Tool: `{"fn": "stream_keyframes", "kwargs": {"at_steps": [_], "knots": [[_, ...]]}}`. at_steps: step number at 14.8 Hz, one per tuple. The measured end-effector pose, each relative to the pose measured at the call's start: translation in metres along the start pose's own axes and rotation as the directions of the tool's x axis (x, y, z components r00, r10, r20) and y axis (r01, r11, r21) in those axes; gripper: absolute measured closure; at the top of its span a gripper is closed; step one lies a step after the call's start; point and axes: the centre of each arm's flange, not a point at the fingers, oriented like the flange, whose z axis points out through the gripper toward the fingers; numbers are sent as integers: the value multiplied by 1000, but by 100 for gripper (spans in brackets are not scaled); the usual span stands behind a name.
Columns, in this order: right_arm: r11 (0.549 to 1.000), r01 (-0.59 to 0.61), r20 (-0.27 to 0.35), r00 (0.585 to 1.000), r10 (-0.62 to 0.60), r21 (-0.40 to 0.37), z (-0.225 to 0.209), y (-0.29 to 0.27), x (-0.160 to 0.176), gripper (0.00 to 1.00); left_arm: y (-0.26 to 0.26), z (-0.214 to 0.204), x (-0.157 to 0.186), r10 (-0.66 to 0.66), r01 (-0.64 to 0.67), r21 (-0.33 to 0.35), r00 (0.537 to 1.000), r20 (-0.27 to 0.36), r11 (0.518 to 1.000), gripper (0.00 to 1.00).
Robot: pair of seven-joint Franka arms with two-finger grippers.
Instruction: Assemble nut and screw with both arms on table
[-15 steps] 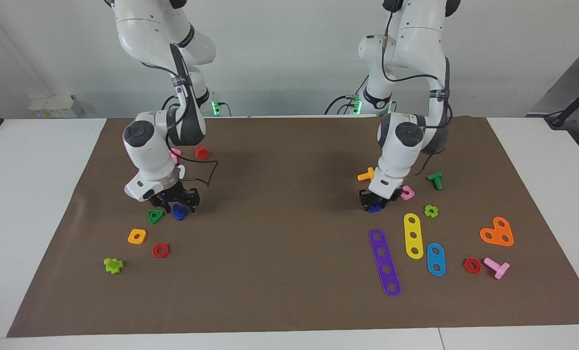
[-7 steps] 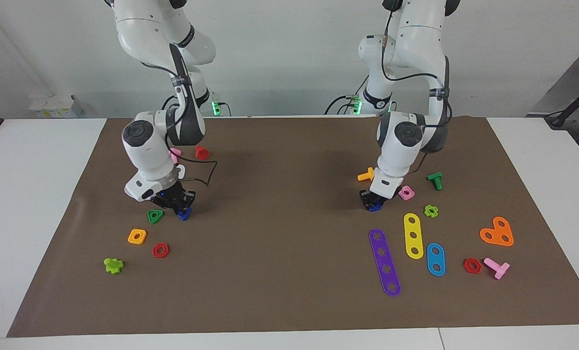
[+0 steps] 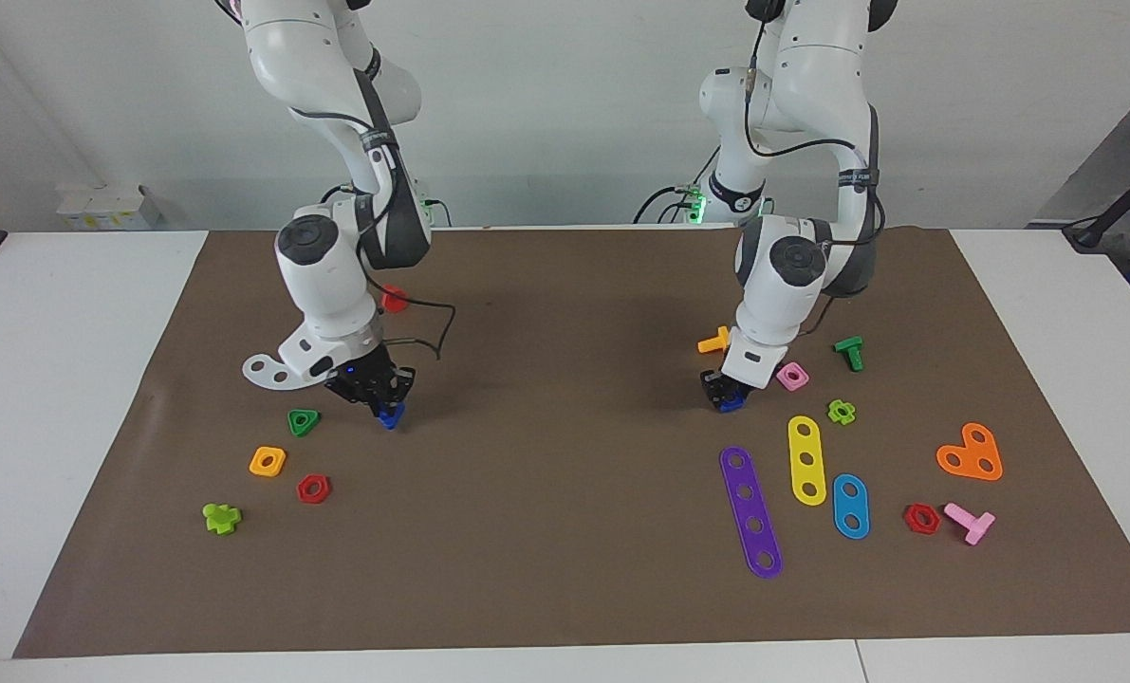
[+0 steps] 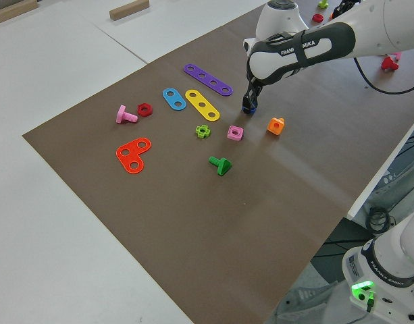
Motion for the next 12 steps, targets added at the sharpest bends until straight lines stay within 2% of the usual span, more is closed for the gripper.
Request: {"fn": "stream_keyframes", "kwargs": {"at_steps": [6,9,12], "knots": [[994,-101,-37,994,103,50,-24,-128,-33,81,9,-65,25,-6,6,8,1000,12,1000,53],[992,-121,-47,991,123,46,-25,-164,-48,81,-4,-93,38,-10,8,27,999,45,1000,53],[992,-120,-31,992,121,43,-21,-189,-66,81,-26,-132,51,4,-7,26,996,91,1000,53]]}}
